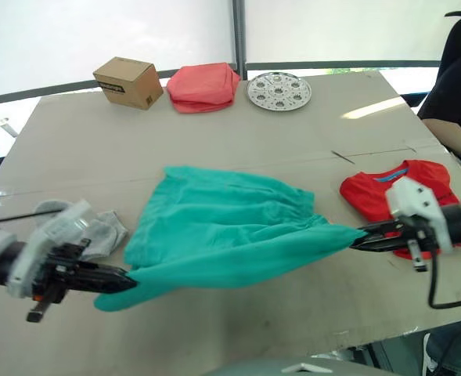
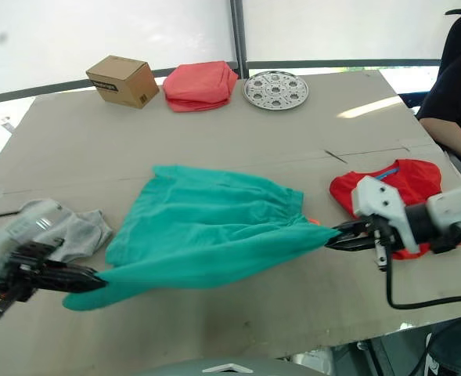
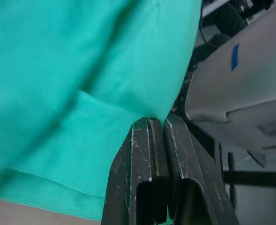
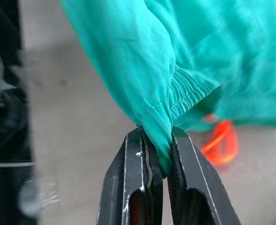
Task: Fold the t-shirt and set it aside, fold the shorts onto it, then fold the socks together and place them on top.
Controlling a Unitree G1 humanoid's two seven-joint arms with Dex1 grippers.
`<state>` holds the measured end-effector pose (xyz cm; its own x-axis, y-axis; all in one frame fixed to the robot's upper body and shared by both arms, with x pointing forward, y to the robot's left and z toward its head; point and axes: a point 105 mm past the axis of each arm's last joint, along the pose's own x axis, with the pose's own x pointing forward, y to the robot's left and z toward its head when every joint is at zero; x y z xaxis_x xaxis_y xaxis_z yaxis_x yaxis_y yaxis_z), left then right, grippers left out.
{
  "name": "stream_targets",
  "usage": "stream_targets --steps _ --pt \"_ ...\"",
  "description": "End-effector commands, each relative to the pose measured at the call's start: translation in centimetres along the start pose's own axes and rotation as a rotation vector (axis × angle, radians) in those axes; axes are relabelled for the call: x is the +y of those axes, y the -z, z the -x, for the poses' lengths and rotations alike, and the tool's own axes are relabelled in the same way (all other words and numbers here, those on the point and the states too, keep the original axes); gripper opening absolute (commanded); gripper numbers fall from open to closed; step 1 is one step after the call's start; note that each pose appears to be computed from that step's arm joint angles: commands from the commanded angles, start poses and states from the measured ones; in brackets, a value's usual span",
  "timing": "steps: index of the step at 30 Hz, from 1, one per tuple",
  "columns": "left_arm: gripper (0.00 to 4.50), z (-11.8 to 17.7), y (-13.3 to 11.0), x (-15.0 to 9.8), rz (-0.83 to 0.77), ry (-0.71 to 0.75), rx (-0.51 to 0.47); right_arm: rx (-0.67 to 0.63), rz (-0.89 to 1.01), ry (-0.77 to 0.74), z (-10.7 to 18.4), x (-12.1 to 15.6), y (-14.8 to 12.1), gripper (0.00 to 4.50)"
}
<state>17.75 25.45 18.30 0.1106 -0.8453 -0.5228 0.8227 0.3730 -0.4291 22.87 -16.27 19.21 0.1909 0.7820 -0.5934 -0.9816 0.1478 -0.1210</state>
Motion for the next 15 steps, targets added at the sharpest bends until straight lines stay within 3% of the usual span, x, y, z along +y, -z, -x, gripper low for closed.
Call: stream_targets --steps 1,3,4,5,7,9,12,13,15 --pt "0.06 -0.5 -1.5 5.4 -0.173 -0.311 -0.045 0.036 0.056 0.189 -1.8 -4.8 0.6 0.0" --pt "0.06 -0.7 -4.2 9.6 -0.298 -0.534 -0.097 0.016 0.078 0.356 -3.5 -9.6 0.0 0.0" --pt "0.06 -0.3 -6.6 11.4 -0.363 -0.649 -0.158 -0.017 0.084 0.458 -4.1 -12.4 -1.1 0.0" --pt "0.06 1.6 -10.7 13.2 -0.479 -0.853 -0.266 -0.072 0.148 0.61 -3.8 -15.9 -3.6 0.0" --pt "0.06 5.4 -16.4 14.2 -0.606 -1.143 -0.455 -0.146 0.262 0.798 -2.8 -19.8 -7.9 0.0" --pt "0.06 10.2 -20.7 12.3 -0.715 -1.345 -0.665 -0.248 0.431 0.968 0.1 -21.7 -13.3 0.0" --pt "0.06 13.7 -22.3 9.4 -0.833 -1.43 -0.841 -0.366 0.579 1.049 3.4 -21.7 -17.9 0.0" --pt "0.06 14.7 -21.6 8.1 -0.899 -1.455 -0.876 -0.424 0.615 1.061 5.1 -21.1 -19.5 0.0" --pt "0.06 14.8 -19.3 7.0 -0.953 -1.441 -0.877 -0.463 0.652 1.045 6.7 -20.1 -20.0 0.0"
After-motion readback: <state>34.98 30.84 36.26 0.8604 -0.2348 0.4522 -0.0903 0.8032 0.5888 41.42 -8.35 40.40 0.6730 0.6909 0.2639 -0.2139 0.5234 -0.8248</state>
